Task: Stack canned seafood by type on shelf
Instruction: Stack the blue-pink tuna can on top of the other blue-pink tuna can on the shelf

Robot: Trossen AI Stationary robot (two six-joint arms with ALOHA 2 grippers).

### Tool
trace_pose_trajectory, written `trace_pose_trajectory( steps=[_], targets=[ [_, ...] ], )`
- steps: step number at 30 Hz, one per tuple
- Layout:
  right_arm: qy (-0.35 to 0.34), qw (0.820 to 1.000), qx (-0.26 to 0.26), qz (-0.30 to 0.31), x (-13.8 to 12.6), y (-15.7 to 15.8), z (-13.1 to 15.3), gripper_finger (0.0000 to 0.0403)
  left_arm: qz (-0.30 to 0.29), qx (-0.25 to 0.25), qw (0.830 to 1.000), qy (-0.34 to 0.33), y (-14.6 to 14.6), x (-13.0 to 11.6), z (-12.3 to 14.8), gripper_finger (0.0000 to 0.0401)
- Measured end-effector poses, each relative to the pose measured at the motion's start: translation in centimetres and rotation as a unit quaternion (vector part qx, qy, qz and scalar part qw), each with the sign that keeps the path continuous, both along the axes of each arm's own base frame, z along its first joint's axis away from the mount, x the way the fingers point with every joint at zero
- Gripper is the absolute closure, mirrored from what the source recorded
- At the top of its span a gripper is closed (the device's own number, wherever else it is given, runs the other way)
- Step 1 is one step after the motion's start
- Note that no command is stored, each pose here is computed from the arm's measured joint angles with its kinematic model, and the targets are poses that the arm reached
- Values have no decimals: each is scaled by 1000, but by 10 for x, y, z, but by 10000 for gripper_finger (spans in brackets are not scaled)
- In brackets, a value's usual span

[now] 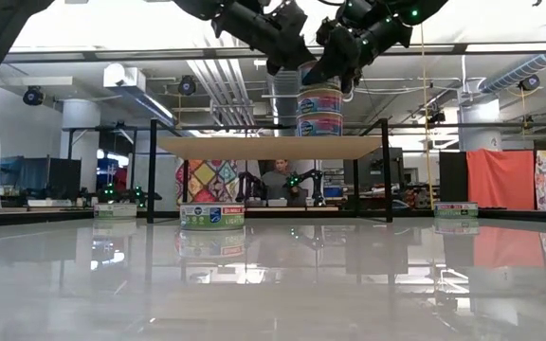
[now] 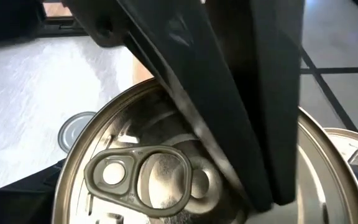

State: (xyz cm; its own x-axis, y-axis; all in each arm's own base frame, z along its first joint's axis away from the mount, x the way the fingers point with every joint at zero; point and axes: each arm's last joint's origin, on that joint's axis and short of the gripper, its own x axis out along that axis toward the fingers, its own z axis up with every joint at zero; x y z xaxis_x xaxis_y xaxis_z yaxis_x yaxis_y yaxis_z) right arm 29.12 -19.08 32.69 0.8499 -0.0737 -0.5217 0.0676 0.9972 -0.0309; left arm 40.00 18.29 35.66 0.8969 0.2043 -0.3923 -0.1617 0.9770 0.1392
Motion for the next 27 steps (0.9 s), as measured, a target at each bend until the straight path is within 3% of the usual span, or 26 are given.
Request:
trace_pose_trajectory(
  steps=[8,17,27],
  targets=[
    [3,1000,2,0,1,-1,-2,18,-24,-14,1000,-7,-1,2,0,401],
    [15,1000,7,-1,0,0,-6,18,-37,-44,998,10,6,19,-28,401],
    [10,1000,2,-1,0,-1,-4,18,-33,-49,998,33,11,13,-31,401]
  ],
)
